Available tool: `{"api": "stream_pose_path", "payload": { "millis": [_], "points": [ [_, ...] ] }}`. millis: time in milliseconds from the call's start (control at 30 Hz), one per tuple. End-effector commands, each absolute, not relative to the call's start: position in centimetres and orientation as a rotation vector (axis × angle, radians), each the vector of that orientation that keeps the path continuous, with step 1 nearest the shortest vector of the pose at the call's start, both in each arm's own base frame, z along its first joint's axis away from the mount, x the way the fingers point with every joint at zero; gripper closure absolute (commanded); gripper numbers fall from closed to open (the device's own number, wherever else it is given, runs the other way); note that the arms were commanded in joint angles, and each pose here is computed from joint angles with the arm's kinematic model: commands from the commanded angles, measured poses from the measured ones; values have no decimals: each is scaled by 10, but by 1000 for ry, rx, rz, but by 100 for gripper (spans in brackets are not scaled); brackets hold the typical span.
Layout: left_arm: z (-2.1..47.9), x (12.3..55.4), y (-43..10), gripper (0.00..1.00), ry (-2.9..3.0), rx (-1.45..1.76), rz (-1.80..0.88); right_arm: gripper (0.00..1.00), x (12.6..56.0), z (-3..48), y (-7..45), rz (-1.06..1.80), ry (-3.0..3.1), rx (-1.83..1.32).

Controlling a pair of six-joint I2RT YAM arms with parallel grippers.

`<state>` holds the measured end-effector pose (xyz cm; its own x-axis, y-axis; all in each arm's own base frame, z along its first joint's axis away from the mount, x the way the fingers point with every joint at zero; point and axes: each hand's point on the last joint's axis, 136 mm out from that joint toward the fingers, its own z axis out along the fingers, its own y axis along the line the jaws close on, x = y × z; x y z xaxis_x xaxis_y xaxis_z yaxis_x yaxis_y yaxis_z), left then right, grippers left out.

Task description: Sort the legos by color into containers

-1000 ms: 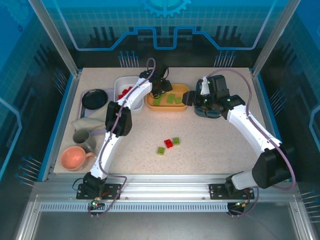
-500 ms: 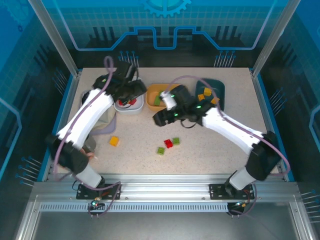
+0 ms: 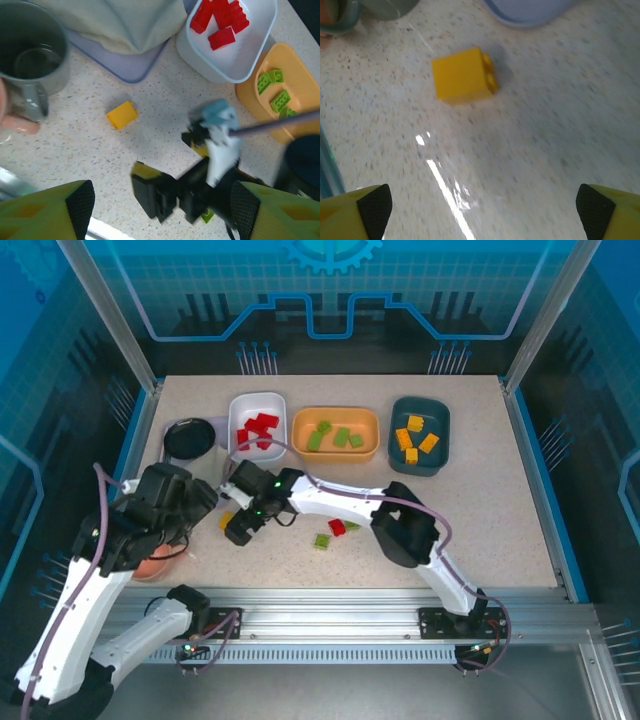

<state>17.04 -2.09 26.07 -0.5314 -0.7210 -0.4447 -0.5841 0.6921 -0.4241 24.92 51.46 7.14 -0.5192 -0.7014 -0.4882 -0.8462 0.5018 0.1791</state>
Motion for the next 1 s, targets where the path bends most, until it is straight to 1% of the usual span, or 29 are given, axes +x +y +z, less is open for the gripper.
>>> {"api": "stream_pose_path", "payload": {
  "millis": [0, 200, 333, 467, 567, 667, 700, 767, 800, 900, 967],
  "points": [
    [260, 152, -5, 24, 2317, -1006, -201, 0, 252, 46, 521, 483, 2444, -1334],
    [266, 137, 0, 24, 2329, -983, -204, 1, 265, 21, 541, 438, 2441, -1344],
    [266, 131, 1, 25, 2339, -968, -200, 9, 273, 11, 551, 436, 2413, -1354],
    [267, 132, 0, 25, 2349, -944, -198, 22, 275, 5, 556, 441, 2411, -1357],
    [267, 135, -2, 25, 2354, -930, -201, 36, 271, 1, 557, 456, 2427, -1358],
    [268, 138, -3, 25, 2357, -918, -204, 44, 268, 1, 555, 447, 2433, -1364],
    [268, 139, -4, 26, 2357, -916, -205, 48, 268, 2, 555, 446, 2432, -1363],
    [268, 141, -6, 26, 2361, -910, -209, 62, 267, 7, 554, 448, 2430, -1354],
    [267, 143, -7, 26, 2362, -907, -212, 65, 268, 12, 553, 448, 2427, -1344],
    [265, 149, -13, 26, 2372, -890, -234, 73, 271, 36, 550, 459, 2414, -1306],
    [263, 154, -19, 27, 2385, -868, -255, 74, 278, 59, 542, 470, 2405, -1256]
  ]
}}
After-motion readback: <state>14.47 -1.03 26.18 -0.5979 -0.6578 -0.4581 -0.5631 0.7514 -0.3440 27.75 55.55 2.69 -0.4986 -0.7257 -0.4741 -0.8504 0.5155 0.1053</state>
